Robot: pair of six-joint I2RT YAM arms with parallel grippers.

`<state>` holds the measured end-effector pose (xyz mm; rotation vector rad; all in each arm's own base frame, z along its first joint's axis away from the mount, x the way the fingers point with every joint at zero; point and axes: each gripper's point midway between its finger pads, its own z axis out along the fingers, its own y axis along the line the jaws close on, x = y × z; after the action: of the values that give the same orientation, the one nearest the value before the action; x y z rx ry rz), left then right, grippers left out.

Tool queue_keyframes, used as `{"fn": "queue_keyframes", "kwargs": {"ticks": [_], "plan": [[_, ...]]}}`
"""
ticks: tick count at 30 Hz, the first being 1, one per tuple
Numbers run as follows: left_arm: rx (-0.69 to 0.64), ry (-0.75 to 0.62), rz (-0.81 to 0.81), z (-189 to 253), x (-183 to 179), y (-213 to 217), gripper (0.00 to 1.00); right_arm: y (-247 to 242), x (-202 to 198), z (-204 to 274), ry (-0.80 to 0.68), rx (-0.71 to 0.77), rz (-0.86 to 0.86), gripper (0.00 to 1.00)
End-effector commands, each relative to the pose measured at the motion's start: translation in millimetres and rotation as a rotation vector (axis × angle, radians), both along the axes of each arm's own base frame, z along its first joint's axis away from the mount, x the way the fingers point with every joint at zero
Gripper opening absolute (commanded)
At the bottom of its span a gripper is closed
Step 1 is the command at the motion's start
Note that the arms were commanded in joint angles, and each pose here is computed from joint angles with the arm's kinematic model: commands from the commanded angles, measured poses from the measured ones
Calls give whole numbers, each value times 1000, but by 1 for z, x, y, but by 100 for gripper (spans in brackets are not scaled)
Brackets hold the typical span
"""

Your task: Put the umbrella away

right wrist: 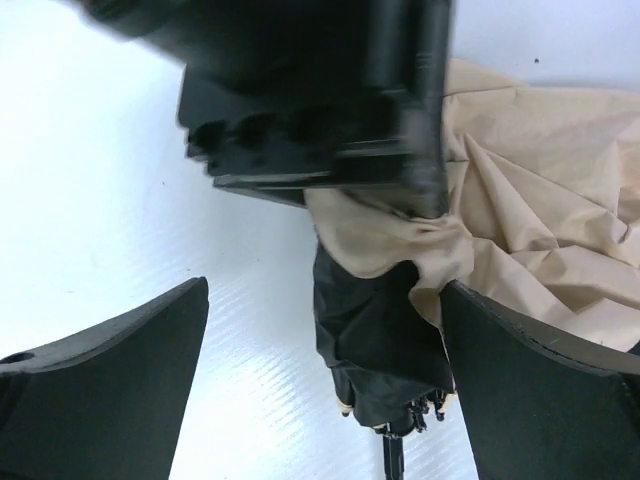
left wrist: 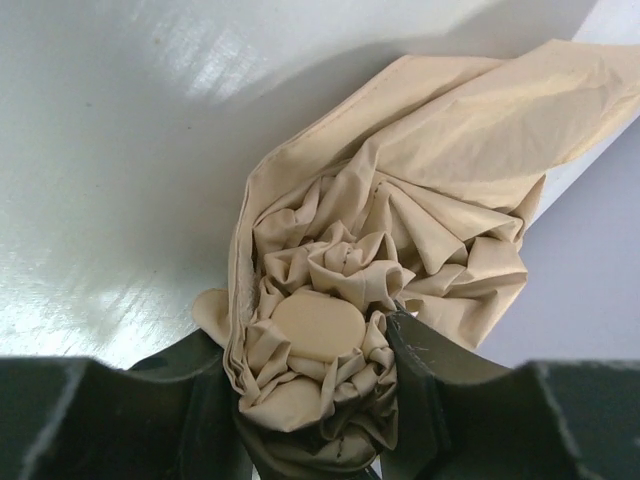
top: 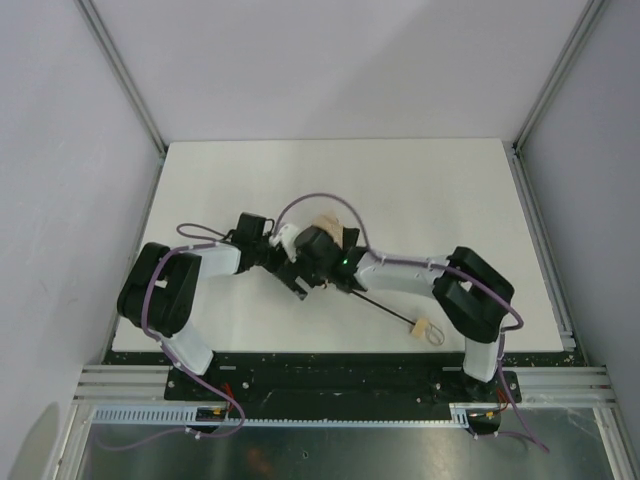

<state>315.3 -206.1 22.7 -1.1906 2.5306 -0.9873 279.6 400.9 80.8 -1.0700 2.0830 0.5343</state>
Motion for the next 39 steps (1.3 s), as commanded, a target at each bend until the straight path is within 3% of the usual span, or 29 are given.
{"fn": "queue_keyframes", "kwargs": {"ticks": [1, 5, 10, 12, 15, 16, 17, 20, 22, 23, 29, 39], "plan": [[230, 249, 10, -57, -54, 43, 0, -27, 30, -13, -355, -318, -87, 99], [229, 258, 5, -55, -54, 43, 0, -24, 41, -42, -392, -372, -108, 93], [225, 256, 1, -51, -54, 42, 0, -54, 48, -94, -274, -473, -153, 75], [216, 255, -9, -50, -54, 41, 0, -65, 44, -112, -209, -500, -144, 57], [214, 204, -29, -39, -45, 39, 1, -70, 29, -134, -53, -474, -98, 14], [217, 176, -36, -34, -39, 39, 7, -70, 20, -140, 21, -448, -76, 7], [223, 143, -40, -28, -33, 41, 20, -68, 11, -144, 103, -410, -55, 4], [245, 34, -42, -6, -12, 49, 67, -58, -19, -148, 378, -240, 24, 0], [242, -42, -44, 11, 1, 53, 88, -52, -32, -148, 535, -123, 65, 0], [236, -72, -44, 19, 6, 54, 94, -48, -37, -145, 613, -55, 80, 0], [179, -163, -27, 42, 15, 61, 99, -41, -36, -134, 923, 246, 90, 0], [20, -77, -82, 20, 2, 14, 99, -34, -18, -132, 1066, 405, 14, 0]]}}
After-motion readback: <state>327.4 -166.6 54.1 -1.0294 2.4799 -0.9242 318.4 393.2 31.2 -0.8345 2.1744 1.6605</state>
